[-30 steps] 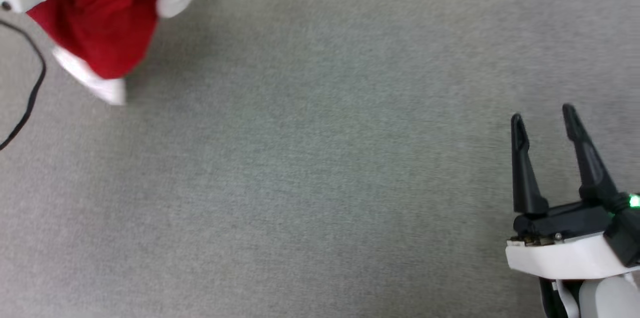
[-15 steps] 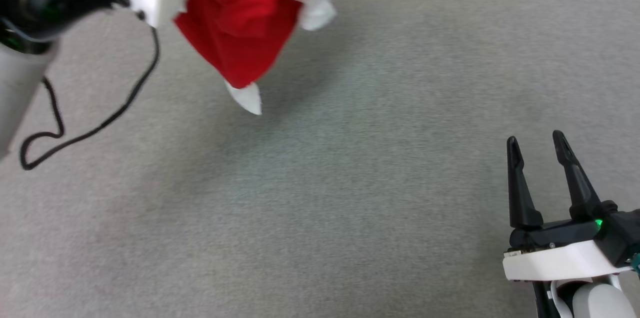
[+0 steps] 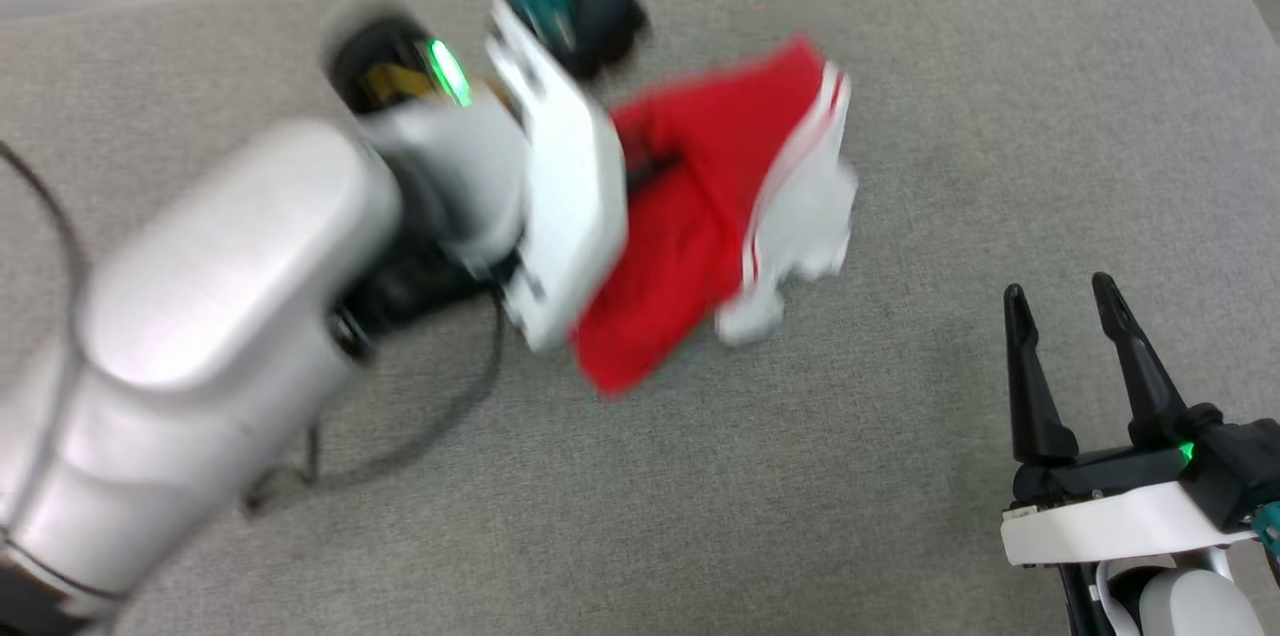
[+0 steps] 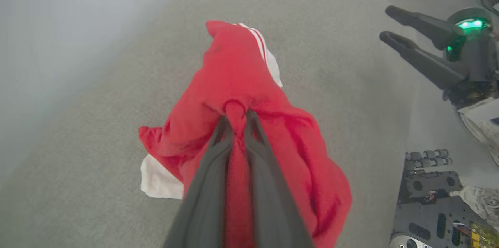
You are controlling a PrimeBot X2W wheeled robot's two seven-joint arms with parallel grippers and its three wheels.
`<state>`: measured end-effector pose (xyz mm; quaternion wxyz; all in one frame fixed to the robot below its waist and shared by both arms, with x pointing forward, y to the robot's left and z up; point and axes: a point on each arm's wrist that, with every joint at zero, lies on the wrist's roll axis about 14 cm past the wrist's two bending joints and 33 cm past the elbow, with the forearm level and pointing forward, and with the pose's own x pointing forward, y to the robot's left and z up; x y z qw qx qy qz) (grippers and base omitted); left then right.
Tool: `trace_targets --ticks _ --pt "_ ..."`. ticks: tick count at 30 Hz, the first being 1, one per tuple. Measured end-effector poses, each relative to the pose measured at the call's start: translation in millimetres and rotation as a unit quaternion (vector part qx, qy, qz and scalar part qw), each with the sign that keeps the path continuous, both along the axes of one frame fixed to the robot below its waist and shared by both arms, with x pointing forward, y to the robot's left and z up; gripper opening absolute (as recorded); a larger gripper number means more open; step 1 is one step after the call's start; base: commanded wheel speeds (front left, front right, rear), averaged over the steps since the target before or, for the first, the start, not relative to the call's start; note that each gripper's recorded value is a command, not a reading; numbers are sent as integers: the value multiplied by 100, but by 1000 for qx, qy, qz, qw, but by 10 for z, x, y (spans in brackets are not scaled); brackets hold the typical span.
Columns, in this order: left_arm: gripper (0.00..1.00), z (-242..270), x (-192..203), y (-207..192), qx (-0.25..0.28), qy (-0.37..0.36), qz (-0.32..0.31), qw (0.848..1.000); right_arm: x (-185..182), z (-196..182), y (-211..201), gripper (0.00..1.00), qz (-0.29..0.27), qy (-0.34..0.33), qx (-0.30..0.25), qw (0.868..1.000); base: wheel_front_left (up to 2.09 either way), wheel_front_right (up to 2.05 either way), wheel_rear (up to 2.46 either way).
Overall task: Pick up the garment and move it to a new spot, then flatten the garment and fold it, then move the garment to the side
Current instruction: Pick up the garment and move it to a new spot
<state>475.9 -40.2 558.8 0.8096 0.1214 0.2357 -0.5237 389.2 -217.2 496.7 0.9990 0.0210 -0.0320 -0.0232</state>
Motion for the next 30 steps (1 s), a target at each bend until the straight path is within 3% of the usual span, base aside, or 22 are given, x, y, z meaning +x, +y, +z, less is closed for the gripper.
trace_targets --ticks 6,8,15,16,17,23,26,30 --pt "0 -975 -577 -147 43 115 -46 991 7 -106 -49 100 -7 16 0 1000 0 0 0" --pt "0 -1345 -1033 -245 50 175 -76 980 20 -143 -55 100 -8 21 1 1000 0 0 0" --pt "0 -1450 -1288 -297 45 187 -84 978 31 -152 -9 100 -1 22 1 1000 0 0 0" --pt "43 -1415 -1266 -315 37 175 -82 981 30 -147 3 100 1 21 2 1000 0 0 0" --pt "100 -1368 -1231 -338 25 160 -78 984 26 -142 12 100 2 20 2 1000 0 0 0" --pt "100 -765 -857 -457 -91 39 -34 995 -73 -116 72 100 10 19 -1 1000 0 0 0" --pt "100 -313 -602 -439 -172 -44 20 984 -110 -95 99 100 14 17 -1 1000 0 0 0" --pt "100 17 -313 -172 -215 -149 102 960 -138 -79 163 100 24 15 1 1000 0 0 0"
